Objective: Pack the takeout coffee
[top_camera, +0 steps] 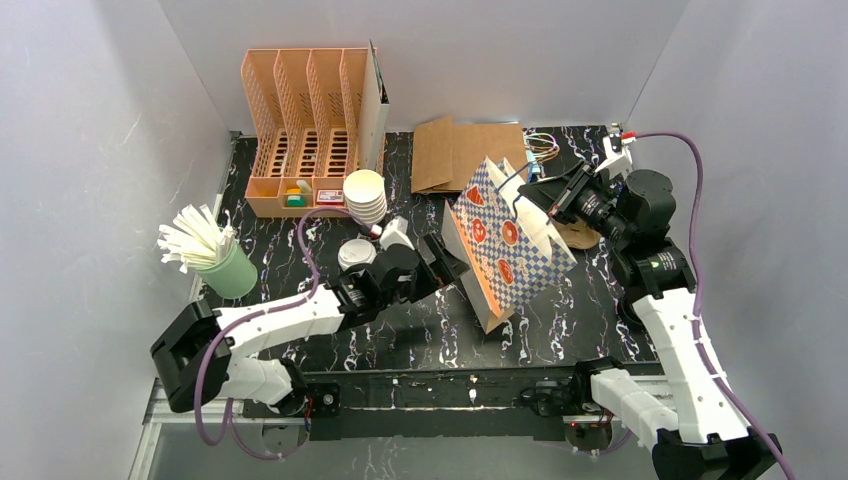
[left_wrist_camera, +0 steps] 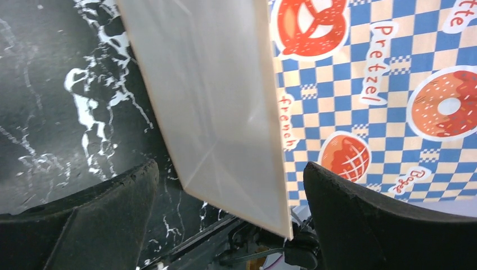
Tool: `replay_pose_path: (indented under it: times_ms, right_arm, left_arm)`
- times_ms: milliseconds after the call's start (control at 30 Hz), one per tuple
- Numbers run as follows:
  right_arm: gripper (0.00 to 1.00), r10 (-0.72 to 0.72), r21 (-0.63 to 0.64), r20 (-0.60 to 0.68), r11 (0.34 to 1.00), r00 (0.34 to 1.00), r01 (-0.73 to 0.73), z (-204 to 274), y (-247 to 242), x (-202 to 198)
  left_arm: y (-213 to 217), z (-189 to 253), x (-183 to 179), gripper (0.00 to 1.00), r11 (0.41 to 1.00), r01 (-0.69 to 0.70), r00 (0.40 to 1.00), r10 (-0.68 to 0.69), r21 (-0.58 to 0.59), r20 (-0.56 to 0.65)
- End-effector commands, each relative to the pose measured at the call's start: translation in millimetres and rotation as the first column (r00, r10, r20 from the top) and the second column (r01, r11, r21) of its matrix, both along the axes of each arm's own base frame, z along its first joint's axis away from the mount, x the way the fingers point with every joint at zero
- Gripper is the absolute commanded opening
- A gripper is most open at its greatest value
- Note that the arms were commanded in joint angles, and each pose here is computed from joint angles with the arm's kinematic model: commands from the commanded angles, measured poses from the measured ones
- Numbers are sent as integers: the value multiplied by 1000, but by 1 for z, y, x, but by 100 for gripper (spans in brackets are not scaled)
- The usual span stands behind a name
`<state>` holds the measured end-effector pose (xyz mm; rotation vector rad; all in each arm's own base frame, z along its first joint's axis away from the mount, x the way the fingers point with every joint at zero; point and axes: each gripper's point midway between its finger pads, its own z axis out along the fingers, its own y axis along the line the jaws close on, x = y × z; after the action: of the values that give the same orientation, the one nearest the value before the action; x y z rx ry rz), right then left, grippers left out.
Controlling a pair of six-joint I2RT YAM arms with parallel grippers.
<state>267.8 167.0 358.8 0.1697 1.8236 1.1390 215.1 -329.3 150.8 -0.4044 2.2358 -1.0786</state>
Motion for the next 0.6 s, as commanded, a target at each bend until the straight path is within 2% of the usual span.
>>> replay_pose_path:
  times_ms: [0, 67, 100, 400, 567]
  right_arm:
    - [1, 28, 25, 92, 999, 995, -31, 31, 3, -9]
    - [1, 32, 26, 99, 999, 995, -34, 35, 3, -10]
    - [1, 33, 26, 101, 999, 994, -35, 35, 3, -10]
    - [1, 35, 26, 105, 999, 994, -38, 39, 3, -13]
    - [1, 30, 24, 109, 999, 994, -33, 41, 2, -13]
  left_arm:
    - [-14, 12, 9, 98, 999, 23, 999, -24, 36, 43]
    - [-17, 10, 15, 97, 998, 13, 999, -16, 55, 51]
    - [-18, 9, 17, 93, 998, 6, 999, -9, 61, 53]
    - [-10, -5, 28, 35, 991, -54, 996, 45, 122, 73]
    - [-6, -11, 28, 20, 988, -64, 996, 55, 138, 68]
